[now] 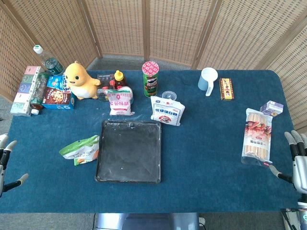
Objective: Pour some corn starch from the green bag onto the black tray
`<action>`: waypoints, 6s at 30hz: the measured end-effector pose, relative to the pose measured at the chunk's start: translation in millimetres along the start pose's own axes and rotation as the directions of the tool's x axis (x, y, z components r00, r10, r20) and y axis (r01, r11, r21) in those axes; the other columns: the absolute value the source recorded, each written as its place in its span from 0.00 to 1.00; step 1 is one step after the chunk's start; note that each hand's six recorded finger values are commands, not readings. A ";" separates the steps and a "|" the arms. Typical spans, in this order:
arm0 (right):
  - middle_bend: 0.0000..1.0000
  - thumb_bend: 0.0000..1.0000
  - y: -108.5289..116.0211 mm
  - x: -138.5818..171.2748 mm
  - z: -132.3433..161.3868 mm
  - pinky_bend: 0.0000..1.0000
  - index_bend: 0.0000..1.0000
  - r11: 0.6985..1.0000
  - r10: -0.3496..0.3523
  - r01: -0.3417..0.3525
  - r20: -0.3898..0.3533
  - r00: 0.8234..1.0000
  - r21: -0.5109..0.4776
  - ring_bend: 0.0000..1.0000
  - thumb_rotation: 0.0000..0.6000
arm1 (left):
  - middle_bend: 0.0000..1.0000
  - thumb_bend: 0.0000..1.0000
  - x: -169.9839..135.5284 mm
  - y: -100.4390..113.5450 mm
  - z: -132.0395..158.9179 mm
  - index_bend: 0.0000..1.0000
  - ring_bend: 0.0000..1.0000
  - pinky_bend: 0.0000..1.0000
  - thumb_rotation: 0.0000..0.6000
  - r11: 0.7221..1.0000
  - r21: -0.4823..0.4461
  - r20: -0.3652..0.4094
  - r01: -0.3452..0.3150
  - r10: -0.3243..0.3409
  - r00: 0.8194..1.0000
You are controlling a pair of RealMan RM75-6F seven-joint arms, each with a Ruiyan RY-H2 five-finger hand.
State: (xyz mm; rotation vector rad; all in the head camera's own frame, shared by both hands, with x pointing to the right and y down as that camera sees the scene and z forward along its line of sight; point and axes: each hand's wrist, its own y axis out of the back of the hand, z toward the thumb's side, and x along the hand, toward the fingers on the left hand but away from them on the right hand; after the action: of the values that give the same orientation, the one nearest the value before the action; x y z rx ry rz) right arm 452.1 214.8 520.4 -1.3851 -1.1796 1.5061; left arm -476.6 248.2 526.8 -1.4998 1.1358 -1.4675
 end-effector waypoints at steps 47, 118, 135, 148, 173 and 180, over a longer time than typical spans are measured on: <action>0.00 0.03 3.9 -2.9 -7.9 0.04 0.09 0.992 0.065 -0.065 -0.001 0.998 -0.110 0.02 0.91 | 0.15 0.15 78.7 -184.0 100.8 0.15 0.14 0.11 1.00 0.790 -0.529 0.141 0.311 -0.280 0.950; 0.00 0.03 -6.8 -5.2 -3.7 0.04 0.09 0.987 0.113 -0.113 -0.005 0.994 -0.111 0.02 0.90 | 0.70 0.61 137.7 -58.8 219.4 0.84 0.65 0.65 1.00 0.496 0.457 0.888 -0.738 -0.300 0.348; 0.00 0.03 -4.1 -5.2 -5.6 0.04 0.09 0.986 0.111 -0.111 -0.007 0.994 -0.125 0.02 0.92 | 0.70 0.58 145.2 -57.5 240.7 0.84 0.65 0.65 1.00 0.324 0.499 0.841 -0.804 -0.407 0.357; 0.00 0.03 -7.8 -5.7 -4.3 0.04 0.09 0.986 0.122 -0.122 -0.005 0.993 -0.118 0.02 0.90 | 0.70 0.58 144.6 -39.2 200.5 0.84 0.65 0.66 1.00 0.812 0.374 0.757 -0.448 0.011 0.653; 0.00 0.03 -14.8 -6.3 -1.4 0.04 0.09 0.984 0.144 -0.144 -0.007 0.990 -0.108 0.02 0.90 | 0.65 0.50 140.0 -146.7 110.6 0.84 0.58 0.59 1.00 0.874 -0.481 0.085 0.069 -0.032 0.996; 0.00 0.03 -16.3 -6.8 -0.9 0.04 0.09 0.983 0.150 -0.150 -0.009 0.989 -0.108 0.02 0.90 | 0.19 0.28 139.6 -155.8 116.7 0.43 0.07 0.21 1.00 0.860 -0.496 0.088 0.117 -0.084 0.993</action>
State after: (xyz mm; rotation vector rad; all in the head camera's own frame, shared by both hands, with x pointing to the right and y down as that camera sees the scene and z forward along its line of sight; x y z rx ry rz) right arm 453.0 213.2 538.0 -1.5777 -1.1937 1.5638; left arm -351.9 160.8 711.8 -1.9689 1.4976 -1.2297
